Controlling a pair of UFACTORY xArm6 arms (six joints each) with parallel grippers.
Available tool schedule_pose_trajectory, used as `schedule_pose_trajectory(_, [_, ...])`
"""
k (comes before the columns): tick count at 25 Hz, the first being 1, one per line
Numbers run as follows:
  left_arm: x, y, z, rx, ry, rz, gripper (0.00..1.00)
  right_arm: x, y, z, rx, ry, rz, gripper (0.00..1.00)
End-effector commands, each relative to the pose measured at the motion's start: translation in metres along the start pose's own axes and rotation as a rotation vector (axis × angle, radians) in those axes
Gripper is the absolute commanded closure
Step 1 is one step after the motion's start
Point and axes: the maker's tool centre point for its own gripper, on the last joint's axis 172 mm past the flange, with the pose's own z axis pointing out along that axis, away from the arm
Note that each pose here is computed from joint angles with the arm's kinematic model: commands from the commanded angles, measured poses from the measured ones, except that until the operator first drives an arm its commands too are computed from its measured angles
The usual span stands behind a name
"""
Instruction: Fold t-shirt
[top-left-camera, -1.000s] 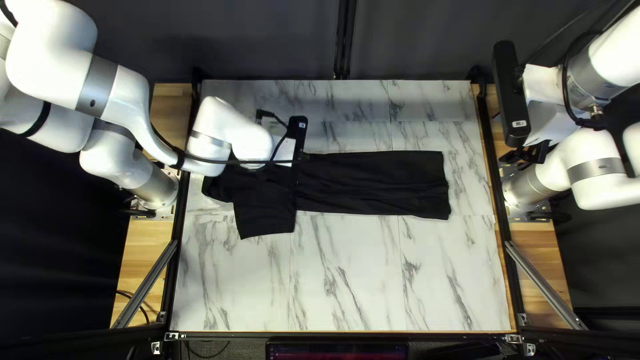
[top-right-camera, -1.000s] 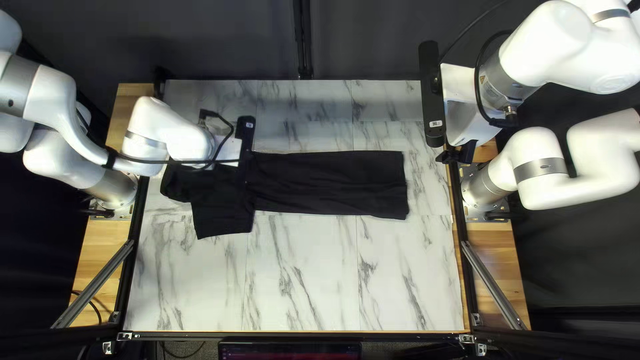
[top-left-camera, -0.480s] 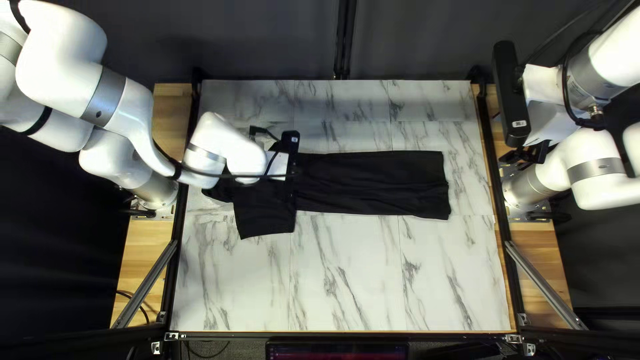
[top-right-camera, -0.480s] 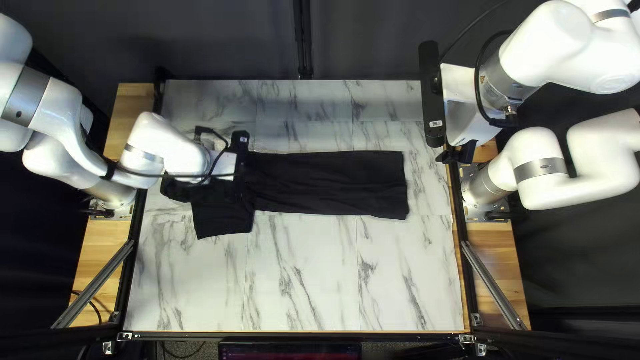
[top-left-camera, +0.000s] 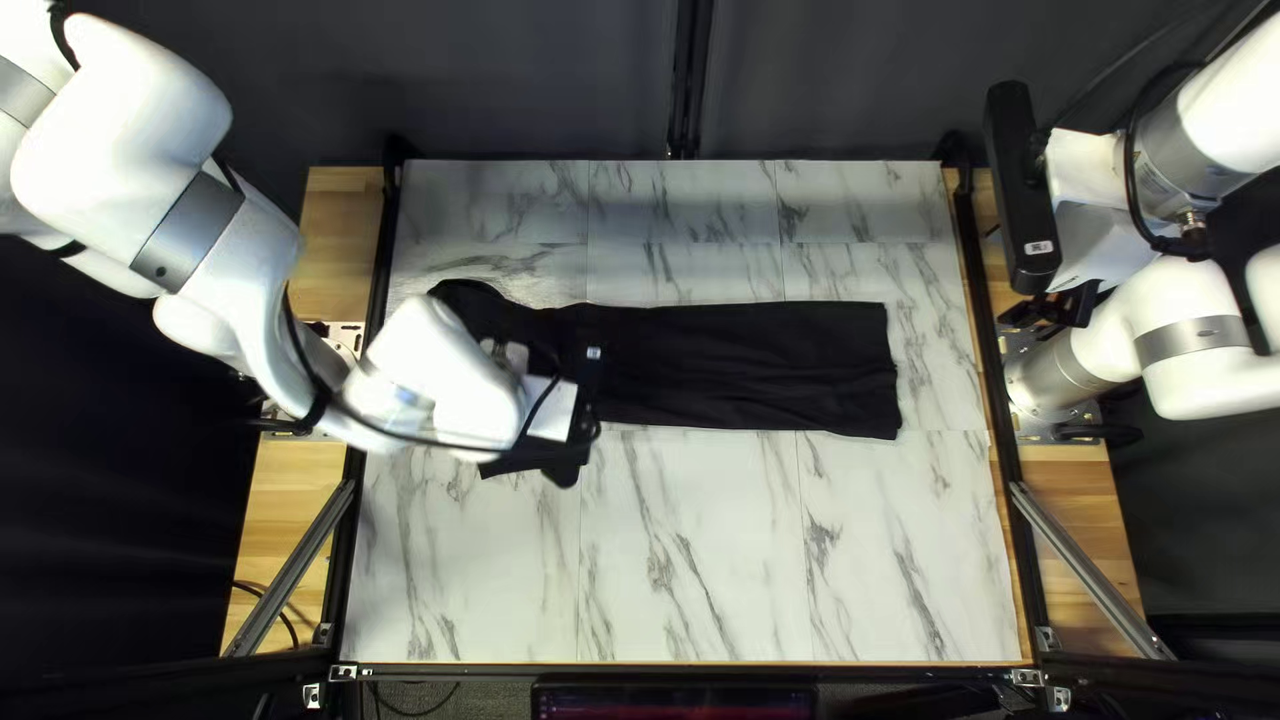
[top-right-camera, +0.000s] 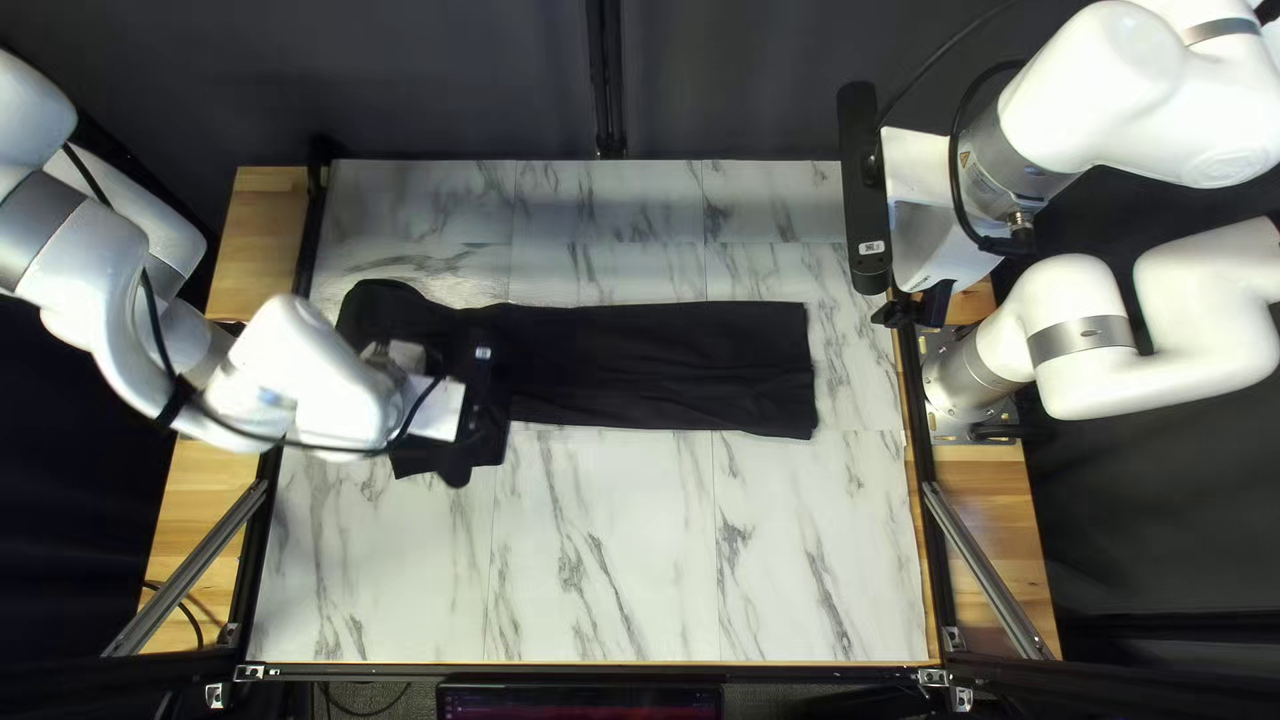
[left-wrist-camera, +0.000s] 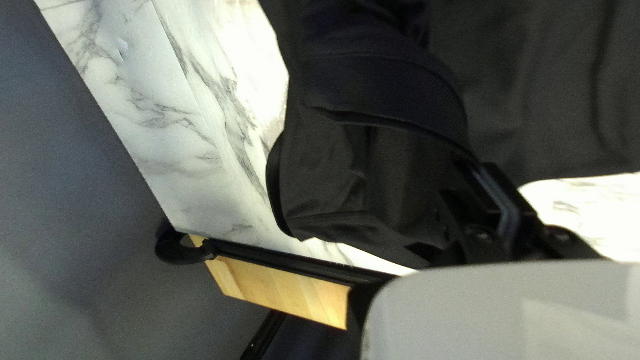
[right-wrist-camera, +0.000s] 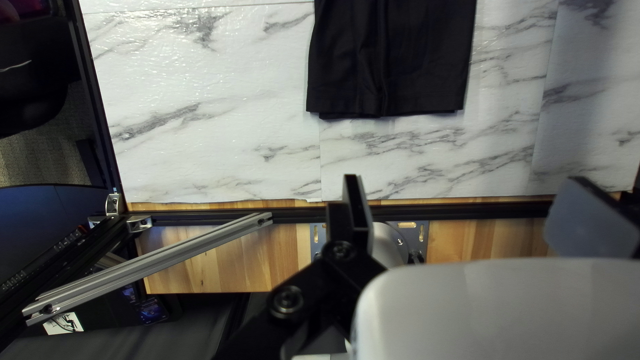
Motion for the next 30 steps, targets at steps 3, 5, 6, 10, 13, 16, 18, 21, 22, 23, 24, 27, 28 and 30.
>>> schedule_pose_trajectory(3, [-0.002,0.001,0.005,0.008,0.021,0.060,0.94,0.000,0.000,0.000,0.000,0.000,0.000,0.00])
schedule_pose_trajectory(5, [-0.008,-0.009,0.015,-0.003,0.017,0.062,0.94,0.000,0.000,0.000,0.000,0.000,0.000,0.00])
schedule_pose_trajectory(6, [-0.013,-0.016,0.021,-0.009,0.012,0.058,0.95,0.000,0.000,0.000,0.000,0.000,0.000,0.00])
schedule_pose_trajectory(10, [-0.029,-0.057,0.032,-0.030,-0.016,0.033,0.95,0.000,0.000,0.000,0.000,0.000,0.000,0.00])
schedule_pose_trajectory(13, [-0.023,-0.065,0.021,-0.023,-0.014,0.036,0.95,0.000,0.000,0.000,0.000,0.000,0.000,0.00])
schedule_pose_trajectory(16, [-0.002,-0.057,0.014,-0.014,0.007,0.058,0.95,0.000,0.000,0.000,0.000,0.000,0.000,0.00])
schedule_pose_trajectory(18, [0.011,-0.043,0.011,-0.018,0.047,0.090,0.95,0.000,0.000,0.000,0.000,0.000,0.000,0.00])
schedule_pose_trajectory(21, [0.016,-0.026,0.002,-0.024,0.120,0.151,0.94,0.000,0.000,0.000,0.000,0.000,0.000,0.00])
schedule_pose_trajectory(22, [0.016,-0.021,0.000,-0.026,0.155,0.186,0.94,0.000,0.000,0.000,0.000,0.000,0.000,0.00])
schedule_pose_trajectory(23, [0.011,-0.021,0.003,-0.032,0.166,0.204,0.94,0.000,0.000,0.000,0.000,0.000,0.000,0.00])
schedule_pose_trajectory(24, [0.004,-0.026,0.010,-0.042,0.167,0.212,0.94,0.000,0.000,0.000,0.000,0.000,0.000,0.00])
schedule_pose_trajectory(27, [-0.017,-0.048,0.031,-0.074,0.141,0.198,0.95,0.000,0.000,0.000,0.000,0.000,0.000,0.00])
schedule_pose_trajectory(28, [-0.025,-0.061,0.041,-0.087,0.123,0.185,0.95,0.000,0.000,0.000,0.000,0.000,0.000,0.00])
schedule_pose_trajectory(30, [-0.038,-0.079,0.059,-0.124,0.089,0.159,0.94,0.000,0.000,0.000,0.000,0.000,0.000,0.00])
